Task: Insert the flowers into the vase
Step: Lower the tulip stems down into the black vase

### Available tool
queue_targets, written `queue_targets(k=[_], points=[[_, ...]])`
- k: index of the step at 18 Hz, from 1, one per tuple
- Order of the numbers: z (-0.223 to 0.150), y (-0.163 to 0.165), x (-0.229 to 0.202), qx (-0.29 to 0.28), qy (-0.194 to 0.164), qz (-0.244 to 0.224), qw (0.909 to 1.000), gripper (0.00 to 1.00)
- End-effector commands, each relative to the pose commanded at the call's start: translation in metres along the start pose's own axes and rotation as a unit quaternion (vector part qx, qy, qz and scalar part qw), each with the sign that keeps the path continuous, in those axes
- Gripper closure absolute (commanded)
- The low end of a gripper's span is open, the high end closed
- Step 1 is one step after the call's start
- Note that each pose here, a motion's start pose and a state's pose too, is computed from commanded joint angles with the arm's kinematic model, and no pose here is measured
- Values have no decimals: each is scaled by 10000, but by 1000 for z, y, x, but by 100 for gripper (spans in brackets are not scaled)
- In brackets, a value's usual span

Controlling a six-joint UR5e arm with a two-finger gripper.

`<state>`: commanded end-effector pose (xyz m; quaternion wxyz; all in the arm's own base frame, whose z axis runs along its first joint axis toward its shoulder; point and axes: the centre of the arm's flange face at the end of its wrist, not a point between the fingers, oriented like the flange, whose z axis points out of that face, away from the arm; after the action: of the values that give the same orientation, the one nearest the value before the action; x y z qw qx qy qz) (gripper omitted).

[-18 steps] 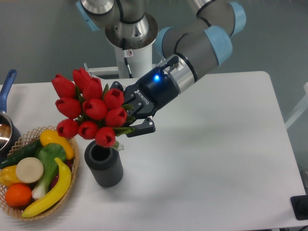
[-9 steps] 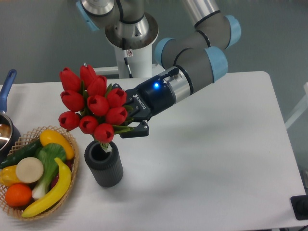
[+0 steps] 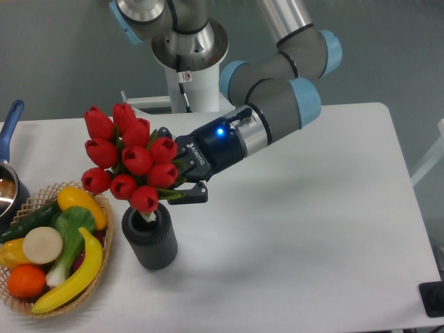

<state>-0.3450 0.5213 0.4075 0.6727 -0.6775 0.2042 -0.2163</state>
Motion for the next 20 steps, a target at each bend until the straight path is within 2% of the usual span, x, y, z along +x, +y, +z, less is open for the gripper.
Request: queue_targets(k=[7,20], points=[[6,31,3,-1,54,46,10000,65],[-2,63,14,1,-22,-276,9996,64]])
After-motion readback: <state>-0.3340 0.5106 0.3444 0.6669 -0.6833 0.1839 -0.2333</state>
